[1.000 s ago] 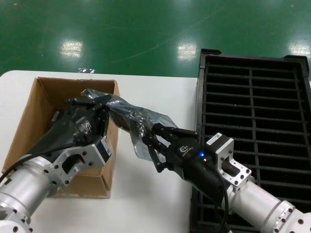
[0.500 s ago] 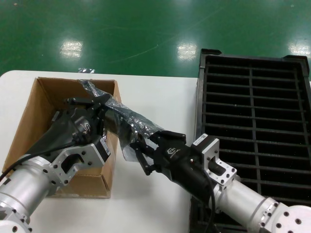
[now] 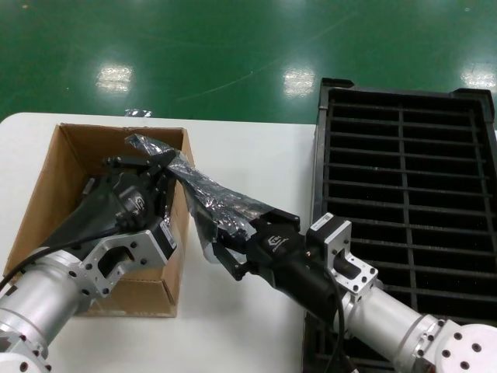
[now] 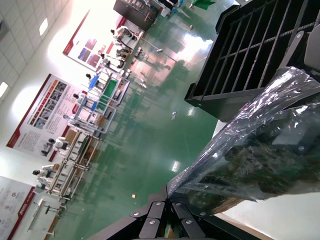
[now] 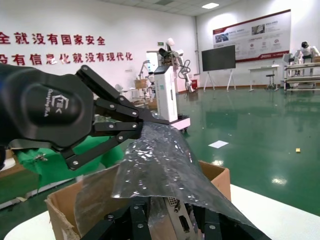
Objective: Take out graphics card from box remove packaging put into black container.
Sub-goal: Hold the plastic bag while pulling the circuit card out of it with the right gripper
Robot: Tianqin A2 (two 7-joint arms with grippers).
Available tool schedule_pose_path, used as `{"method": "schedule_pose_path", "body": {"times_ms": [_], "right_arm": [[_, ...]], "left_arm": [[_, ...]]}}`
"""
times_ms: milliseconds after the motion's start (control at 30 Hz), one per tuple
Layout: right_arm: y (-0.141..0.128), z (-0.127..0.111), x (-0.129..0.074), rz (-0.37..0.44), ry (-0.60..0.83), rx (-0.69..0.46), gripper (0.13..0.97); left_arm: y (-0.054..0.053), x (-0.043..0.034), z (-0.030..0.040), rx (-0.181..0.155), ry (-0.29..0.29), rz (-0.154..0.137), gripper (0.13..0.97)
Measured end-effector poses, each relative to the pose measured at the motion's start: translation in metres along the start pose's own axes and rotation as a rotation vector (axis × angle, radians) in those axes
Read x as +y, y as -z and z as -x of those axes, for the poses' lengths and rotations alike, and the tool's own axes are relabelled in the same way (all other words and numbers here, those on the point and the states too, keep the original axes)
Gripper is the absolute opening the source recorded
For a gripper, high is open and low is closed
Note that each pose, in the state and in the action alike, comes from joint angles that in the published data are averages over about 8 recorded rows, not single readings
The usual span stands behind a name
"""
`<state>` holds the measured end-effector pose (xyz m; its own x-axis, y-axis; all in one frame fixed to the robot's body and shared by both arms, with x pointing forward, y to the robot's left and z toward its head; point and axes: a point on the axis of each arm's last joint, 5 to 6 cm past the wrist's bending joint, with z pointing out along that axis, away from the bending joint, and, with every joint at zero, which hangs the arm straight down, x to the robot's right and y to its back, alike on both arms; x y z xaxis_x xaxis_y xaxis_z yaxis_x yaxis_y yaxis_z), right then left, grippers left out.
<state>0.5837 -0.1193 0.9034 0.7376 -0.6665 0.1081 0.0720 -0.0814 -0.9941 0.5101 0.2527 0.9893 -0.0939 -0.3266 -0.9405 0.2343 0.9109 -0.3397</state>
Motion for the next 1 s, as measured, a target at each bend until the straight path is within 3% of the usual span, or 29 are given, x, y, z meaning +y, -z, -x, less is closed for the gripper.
{"method": "schedule_pose_path", "body": {"times_ms": [100, 500, 767, 1000], "right_arm": [[0.0, -0.002, 0.001, 0.0, -0.005, 0.01, 0.34], [-0.005, -0.013, 0.008, 0.019, -0.003, 0.04, 0.3], [-0.01, -0.015, 0.01, 0.024, -0.002, 0.044, 0.208], [-0.014, -0.012, 0.012, 0.03, -0.016, 0.037, 0.208]], "left_arm": [[0.0, 0.0, 0.0, 0.0, 0.0, 0.0, 0.139], [0.0, 0.0, 0.0, 0.0, 0.0, 0.0, 0.139], [0.0, 0.0, 0.0, 0.0, 0.0, 0.0, 0.139], [0.0, 0.0, 0.0, 0.0, 0.0, 0.0, 0.139]]}}
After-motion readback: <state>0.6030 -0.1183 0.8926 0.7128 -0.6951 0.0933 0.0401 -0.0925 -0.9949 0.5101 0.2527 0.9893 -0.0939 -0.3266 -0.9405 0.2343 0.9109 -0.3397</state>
